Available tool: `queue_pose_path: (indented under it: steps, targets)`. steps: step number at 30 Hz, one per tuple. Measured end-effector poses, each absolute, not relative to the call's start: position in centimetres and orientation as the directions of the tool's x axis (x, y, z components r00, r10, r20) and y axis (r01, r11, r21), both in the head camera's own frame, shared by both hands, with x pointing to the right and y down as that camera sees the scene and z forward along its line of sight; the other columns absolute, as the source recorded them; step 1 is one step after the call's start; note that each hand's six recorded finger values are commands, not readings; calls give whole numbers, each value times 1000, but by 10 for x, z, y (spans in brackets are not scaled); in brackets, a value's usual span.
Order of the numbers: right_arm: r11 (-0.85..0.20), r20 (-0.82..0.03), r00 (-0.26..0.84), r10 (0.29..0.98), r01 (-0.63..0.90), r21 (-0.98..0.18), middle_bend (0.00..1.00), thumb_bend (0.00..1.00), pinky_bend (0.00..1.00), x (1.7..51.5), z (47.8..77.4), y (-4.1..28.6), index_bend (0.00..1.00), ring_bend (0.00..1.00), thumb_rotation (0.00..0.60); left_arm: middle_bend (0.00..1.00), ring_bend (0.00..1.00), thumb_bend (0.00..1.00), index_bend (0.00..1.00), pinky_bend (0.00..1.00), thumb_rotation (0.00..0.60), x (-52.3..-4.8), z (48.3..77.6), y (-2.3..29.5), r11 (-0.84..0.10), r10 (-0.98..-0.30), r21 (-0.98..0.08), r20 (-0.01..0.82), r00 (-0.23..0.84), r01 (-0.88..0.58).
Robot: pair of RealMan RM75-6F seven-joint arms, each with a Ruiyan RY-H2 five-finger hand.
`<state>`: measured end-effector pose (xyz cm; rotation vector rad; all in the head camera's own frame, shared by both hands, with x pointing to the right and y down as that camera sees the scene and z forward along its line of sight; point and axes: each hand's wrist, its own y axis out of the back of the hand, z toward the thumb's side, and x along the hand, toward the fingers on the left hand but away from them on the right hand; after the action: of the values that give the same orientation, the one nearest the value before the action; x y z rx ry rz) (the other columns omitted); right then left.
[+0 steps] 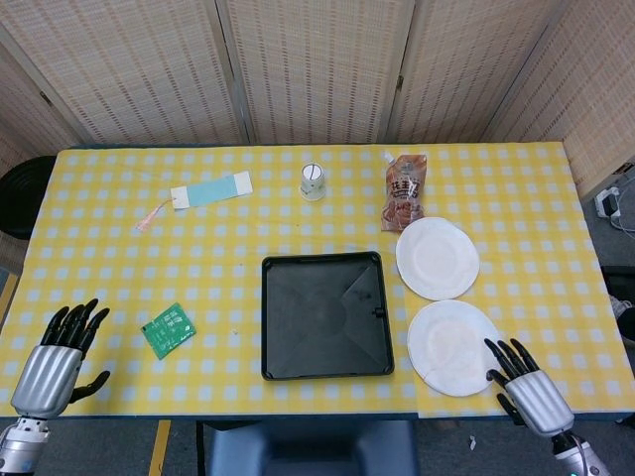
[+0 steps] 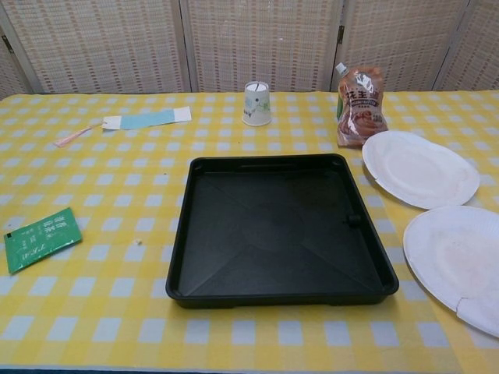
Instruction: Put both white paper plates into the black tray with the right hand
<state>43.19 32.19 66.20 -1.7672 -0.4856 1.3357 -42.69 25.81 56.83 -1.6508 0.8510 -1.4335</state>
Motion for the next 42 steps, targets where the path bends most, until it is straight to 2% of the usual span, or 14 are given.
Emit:
queue_pose_path:
  steps: [17,31,42]
  targets:
    - [-580,-599,371,709,-175,-796,0,425,0,421,678,317,437,0,600,10,0,248,0,0,600,-429,562,259,-464,-877,-886,458,144,-9]
    - [-570,-575,395,716,-144,-809,54,425,0,410,685,308,598,39,600,10,0,249,0,0,600,-433,560,257,-461,-881,-887,455,133,-18]
    - [-553,-551,417,722,-131,-823,91,425,0,404,684,303,665,41,600,11,0,249,0,0,600,-435,559,256,-459,-882,-888,453,127,-19]
